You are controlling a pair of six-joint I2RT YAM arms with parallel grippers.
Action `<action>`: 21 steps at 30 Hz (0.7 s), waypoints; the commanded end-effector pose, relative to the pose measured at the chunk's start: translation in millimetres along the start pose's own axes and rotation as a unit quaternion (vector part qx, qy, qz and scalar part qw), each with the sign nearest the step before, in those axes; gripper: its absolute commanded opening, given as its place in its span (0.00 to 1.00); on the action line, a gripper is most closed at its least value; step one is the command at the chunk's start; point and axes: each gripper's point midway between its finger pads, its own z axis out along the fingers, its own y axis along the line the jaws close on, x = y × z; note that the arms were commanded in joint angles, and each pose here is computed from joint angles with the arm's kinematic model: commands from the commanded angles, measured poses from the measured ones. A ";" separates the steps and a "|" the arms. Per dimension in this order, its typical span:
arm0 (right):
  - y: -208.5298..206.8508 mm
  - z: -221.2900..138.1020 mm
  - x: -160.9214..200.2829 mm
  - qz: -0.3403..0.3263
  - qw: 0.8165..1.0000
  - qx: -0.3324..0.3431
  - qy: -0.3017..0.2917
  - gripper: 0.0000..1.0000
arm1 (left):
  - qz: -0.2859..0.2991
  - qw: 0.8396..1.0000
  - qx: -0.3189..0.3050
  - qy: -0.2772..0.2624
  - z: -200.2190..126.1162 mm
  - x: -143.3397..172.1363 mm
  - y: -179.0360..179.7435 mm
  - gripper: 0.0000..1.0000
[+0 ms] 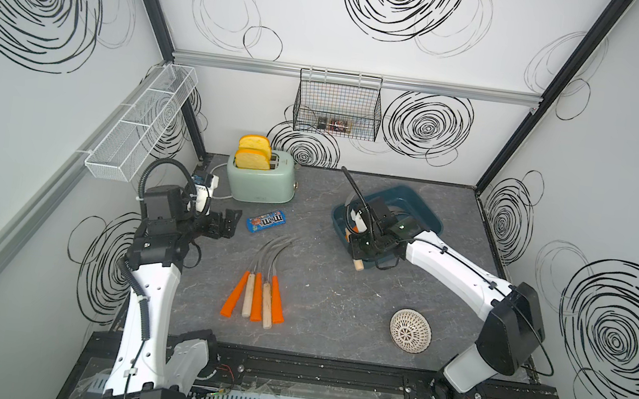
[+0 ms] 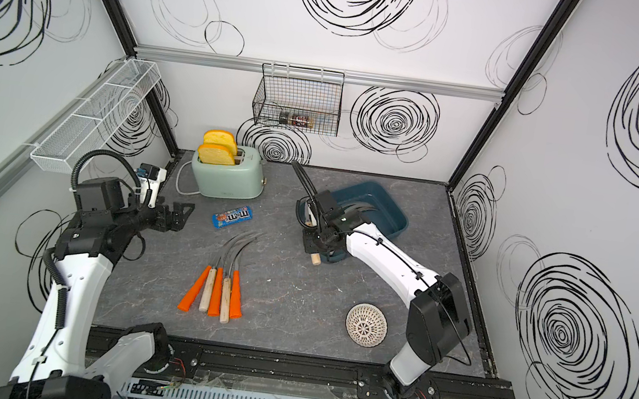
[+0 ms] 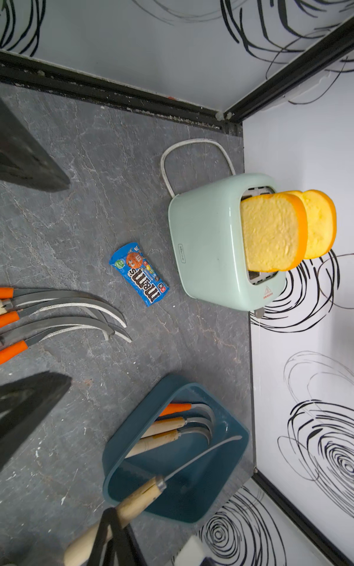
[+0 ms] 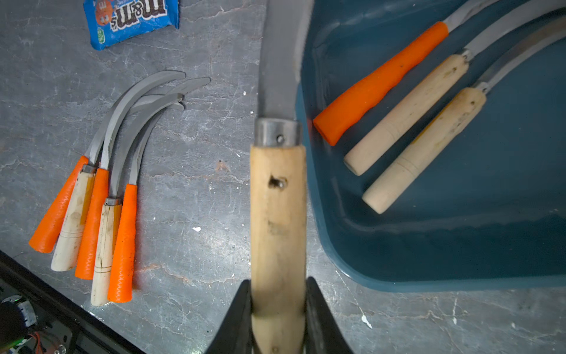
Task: Put small sickles into storage boxes
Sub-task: Place the sickle in the storage box.
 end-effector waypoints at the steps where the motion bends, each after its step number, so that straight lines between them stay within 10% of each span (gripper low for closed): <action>1: -1.9 -15.1 -10.4 0.000 1.000 -0.021 -0.007 0.01 | 0.032 0.999 0.009 -0.015 -3.2 -17.1 -8.9 0.96; 21: -70.9 -6.7 -42.5 0.131 0.989 -0.064 -0.021 0.00 | 0.040 0.999 0.031 -0.006 11.3 -18.2 -20.0 0.96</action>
